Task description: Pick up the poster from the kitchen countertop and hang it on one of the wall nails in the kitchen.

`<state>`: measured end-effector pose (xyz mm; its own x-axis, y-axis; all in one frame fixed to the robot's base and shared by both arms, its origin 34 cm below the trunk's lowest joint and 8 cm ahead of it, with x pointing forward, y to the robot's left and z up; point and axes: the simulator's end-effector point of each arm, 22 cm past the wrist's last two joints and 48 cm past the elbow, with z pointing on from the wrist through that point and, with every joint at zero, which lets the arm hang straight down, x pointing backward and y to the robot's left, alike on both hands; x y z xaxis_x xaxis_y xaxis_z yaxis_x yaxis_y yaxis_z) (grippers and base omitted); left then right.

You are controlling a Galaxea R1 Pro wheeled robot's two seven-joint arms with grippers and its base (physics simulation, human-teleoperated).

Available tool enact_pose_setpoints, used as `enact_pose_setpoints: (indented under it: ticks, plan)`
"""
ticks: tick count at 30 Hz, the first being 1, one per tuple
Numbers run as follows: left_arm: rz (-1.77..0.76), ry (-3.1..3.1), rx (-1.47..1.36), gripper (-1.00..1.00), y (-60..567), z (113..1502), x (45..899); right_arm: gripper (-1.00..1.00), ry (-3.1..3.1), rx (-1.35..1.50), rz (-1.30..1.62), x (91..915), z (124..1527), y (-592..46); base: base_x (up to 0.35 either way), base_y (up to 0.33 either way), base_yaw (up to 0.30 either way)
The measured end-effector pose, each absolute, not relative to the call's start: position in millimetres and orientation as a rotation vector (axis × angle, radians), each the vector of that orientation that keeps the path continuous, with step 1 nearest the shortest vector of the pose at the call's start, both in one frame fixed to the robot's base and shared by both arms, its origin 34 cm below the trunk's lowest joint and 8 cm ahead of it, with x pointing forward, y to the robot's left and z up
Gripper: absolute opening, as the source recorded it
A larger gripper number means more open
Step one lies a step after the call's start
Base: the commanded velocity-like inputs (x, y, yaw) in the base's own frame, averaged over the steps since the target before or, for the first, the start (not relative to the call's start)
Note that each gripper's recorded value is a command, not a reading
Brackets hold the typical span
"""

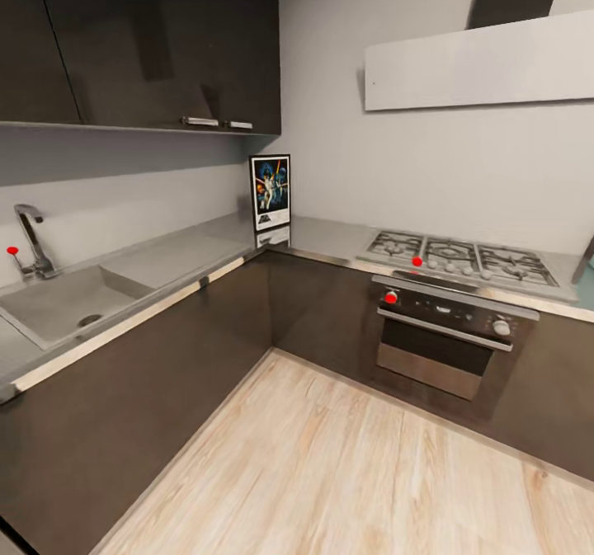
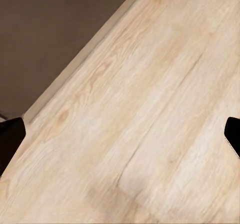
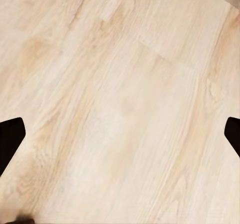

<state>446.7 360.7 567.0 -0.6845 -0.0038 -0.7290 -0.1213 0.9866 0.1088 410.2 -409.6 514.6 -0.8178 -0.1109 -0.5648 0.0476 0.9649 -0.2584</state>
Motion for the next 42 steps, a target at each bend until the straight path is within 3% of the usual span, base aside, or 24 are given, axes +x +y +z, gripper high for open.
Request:
enact_pose_setpoints:
  ticks: [42]
  plan:
    - [0.188, 2.319, -0.087, 1.0, 360.8, 567.1, 446.7, 1.0, 2.505, -0.044, -0.352, 409.9, 514.7, -410.8, 0.336, 0.0, 0.0]
